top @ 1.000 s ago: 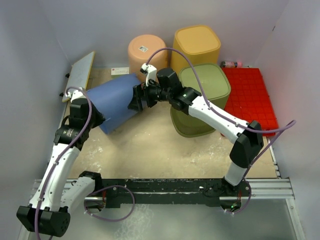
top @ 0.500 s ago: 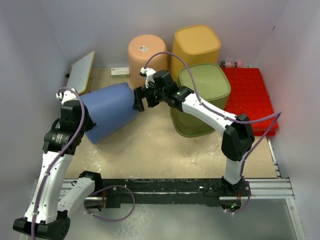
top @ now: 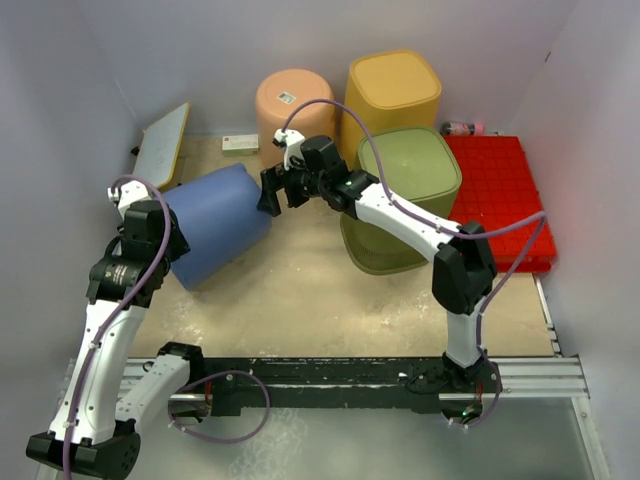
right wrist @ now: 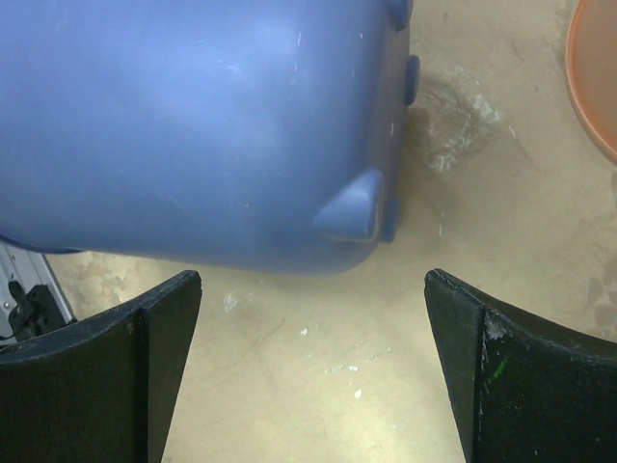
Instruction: Turn the large container upside down
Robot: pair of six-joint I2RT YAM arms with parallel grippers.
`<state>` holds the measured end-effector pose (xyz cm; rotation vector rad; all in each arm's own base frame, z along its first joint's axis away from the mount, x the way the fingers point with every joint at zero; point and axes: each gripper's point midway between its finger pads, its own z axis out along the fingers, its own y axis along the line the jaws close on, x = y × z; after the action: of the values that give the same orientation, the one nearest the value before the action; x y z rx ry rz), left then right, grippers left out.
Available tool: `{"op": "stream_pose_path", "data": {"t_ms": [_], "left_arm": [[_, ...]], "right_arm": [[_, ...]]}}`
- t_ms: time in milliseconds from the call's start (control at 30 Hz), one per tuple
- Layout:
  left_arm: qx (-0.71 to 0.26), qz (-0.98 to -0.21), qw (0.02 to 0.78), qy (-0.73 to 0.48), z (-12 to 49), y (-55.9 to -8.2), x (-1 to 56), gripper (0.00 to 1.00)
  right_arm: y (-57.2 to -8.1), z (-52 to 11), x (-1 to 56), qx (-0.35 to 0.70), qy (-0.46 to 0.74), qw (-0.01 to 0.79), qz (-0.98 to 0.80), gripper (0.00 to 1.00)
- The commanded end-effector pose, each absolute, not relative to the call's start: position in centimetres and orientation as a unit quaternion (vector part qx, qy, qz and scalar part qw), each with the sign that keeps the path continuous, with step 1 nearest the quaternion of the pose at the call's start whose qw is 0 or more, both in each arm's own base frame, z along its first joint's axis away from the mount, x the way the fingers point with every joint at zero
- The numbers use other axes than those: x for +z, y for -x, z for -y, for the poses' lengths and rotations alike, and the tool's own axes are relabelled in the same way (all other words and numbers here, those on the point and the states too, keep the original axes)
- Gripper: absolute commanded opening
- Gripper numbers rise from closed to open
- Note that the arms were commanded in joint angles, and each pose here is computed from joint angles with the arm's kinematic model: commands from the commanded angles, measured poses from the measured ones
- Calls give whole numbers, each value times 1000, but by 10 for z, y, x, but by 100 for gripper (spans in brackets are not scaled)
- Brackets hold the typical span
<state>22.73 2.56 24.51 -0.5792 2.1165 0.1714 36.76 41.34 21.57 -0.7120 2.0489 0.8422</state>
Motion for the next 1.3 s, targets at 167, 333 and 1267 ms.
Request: {"op": "stream_pose_path", "data": {"t_ms": [167, 333, 1267], "left_arm": [[73, -835, 485, 250, -32, -232, 265, 48], [100, -828, 488, 258, -42, -230, 264, 47], [150, -791, 505, 312, -71, -284, 274, 51]], "right_arm": [[-386, -437, 208, 351, 312, 369, -802, 100], [-387, -437, 207, 363, 308, 366, -799, 100], [-379, -420, 209, 380, 302, 361, -796, 100]]}}
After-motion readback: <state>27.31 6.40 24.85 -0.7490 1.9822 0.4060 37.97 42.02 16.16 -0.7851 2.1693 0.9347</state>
